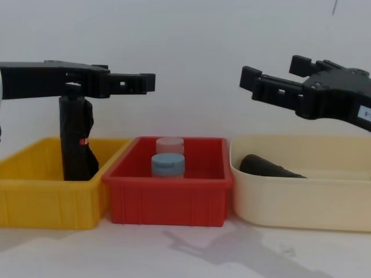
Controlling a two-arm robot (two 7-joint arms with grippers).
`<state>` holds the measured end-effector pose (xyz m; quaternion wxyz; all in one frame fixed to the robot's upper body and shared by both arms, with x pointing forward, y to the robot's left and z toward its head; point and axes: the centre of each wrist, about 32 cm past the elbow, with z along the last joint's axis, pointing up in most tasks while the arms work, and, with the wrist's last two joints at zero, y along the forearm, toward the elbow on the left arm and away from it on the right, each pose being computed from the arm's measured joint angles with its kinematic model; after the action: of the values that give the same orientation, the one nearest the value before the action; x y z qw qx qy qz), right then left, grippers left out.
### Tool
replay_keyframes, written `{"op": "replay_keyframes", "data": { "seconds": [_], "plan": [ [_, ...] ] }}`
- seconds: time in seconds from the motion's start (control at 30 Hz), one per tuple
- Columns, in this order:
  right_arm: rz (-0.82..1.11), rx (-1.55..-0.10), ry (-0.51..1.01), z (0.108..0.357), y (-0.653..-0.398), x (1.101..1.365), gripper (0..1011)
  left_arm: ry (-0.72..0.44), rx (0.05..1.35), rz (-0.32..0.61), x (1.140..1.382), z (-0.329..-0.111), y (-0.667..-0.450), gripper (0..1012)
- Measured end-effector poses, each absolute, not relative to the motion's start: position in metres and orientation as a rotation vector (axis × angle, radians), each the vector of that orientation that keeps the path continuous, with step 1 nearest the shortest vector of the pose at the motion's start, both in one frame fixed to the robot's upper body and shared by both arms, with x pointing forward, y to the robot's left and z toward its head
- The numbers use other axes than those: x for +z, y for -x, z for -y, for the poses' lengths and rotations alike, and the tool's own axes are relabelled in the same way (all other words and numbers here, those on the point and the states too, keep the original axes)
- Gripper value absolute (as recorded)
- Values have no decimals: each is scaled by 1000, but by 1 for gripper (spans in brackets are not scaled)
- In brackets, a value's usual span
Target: Pick up the garbage bag with the one hand and transfer it to the other hand.
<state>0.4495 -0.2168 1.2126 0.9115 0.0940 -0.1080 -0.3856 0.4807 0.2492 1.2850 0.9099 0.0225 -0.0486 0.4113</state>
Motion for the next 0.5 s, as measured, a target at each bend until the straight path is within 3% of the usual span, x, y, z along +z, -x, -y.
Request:
{"op": "replay_keyframes", "data": {
  "seconds": [0.5],
  "plan": [
    [223, -791, -194, 216, -449, 1213, 1000, -47, 846, 101, 1284, -249, -480, 1001]
  ]
}}
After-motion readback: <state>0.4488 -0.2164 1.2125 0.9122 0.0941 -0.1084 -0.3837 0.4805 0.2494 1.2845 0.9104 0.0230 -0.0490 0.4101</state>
